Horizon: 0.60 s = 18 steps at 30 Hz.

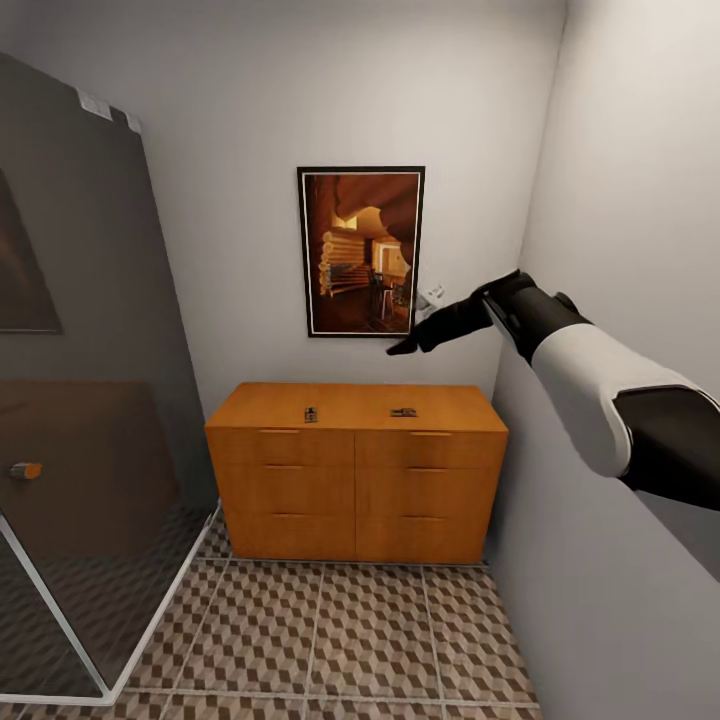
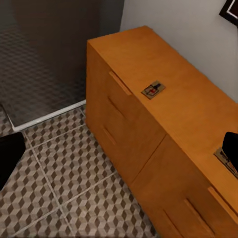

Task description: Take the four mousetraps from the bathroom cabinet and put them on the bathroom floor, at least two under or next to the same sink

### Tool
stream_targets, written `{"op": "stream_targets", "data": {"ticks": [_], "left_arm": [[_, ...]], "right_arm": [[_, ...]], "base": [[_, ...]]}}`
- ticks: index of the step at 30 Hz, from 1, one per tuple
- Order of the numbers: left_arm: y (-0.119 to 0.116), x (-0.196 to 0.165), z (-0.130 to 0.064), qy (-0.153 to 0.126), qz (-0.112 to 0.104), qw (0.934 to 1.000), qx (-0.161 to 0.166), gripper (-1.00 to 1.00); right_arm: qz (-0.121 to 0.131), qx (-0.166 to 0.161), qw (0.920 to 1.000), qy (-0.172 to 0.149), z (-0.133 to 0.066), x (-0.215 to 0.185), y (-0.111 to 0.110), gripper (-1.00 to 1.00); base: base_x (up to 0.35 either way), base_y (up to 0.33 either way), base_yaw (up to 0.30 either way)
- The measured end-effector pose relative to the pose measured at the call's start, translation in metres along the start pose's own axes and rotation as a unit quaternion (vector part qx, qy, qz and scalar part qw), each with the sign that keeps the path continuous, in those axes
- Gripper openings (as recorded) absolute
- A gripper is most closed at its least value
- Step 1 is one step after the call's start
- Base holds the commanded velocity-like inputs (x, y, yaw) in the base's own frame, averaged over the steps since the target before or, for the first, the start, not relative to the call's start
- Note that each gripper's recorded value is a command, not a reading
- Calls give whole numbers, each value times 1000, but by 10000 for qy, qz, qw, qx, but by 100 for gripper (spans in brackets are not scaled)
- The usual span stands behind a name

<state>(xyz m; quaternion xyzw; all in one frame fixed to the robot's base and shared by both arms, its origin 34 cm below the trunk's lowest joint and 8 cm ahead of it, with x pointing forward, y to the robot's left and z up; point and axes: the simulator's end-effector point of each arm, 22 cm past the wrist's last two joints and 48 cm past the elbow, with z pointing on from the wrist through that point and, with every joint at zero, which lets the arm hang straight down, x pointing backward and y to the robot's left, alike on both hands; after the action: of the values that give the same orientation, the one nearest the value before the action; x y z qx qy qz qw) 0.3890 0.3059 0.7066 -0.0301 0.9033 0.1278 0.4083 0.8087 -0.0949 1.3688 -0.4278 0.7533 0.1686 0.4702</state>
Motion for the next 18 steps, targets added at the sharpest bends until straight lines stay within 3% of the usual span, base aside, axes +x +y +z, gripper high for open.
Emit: {"op": "stream_targets", "data": {"ticks": [18], "left_arm": [[0,0,0,0,0,10000,0,100]], "right_arm": [[71,-278,9995,148,5,24,7,100]], "base": [[0,0,0]]}}
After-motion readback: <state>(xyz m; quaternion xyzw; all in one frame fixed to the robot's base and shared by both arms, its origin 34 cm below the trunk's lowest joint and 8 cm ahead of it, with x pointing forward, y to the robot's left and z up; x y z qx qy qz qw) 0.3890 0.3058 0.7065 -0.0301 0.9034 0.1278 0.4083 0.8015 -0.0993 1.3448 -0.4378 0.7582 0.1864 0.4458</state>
